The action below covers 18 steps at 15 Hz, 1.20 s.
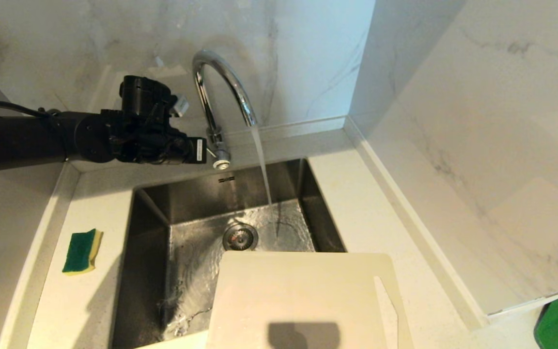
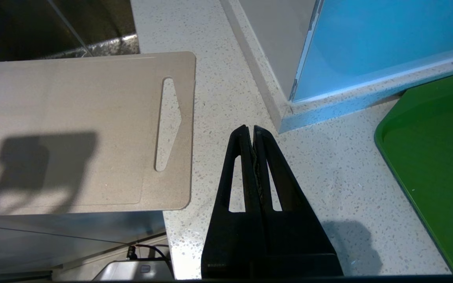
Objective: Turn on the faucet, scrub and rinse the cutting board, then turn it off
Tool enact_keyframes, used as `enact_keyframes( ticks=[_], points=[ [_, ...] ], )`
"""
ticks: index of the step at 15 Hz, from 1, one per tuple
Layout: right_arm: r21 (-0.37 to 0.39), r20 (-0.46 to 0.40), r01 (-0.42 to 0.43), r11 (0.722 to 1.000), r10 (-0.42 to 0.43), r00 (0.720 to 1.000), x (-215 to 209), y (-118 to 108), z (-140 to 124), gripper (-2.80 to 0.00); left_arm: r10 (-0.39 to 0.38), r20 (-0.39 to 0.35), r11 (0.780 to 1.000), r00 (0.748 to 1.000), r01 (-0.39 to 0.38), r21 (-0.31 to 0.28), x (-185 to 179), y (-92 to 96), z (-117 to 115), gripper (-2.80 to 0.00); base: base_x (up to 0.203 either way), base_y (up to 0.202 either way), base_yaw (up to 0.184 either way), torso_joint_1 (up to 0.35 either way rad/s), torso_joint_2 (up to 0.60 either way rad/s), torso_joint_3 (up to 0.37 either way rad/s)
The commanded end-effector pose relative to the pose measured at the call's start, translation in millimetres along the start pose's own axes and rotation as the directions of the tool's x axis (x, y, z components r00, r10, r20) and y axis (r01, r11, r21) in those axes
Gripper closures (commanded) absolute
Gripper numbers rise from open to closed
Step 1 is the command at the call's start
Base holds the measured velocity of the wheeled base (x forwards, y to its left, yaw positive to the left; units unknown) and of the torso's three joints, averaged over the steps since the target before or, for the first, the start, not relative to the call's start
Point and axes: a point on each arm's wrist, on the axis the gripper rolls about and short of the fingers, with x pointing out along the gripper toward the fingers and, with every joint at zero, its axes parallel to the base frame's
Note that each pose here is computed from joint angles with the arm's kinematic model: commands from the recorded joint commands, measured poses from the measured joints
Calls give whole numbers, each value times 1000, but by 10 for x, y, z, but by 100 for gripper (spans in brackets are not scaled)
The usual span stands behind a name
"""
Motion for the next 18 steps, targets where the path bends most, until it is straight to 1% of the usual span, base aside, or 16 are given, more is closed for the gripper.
enact_keyframes(
  ticks=[1,18],
  points=[
    [0,-1,0,1000,0,1000,1,0,-4,0,1,-2,1000,1000,-1,-1,4,-1,-4,0,0,0,0,0,0,0],
    [0,-1,0,1000,0,1000,1,0,-4,0,1,-2,1000,1000,-1,-1,4,-1,-4,0,0,0,0,0,0,0]
  ],
)
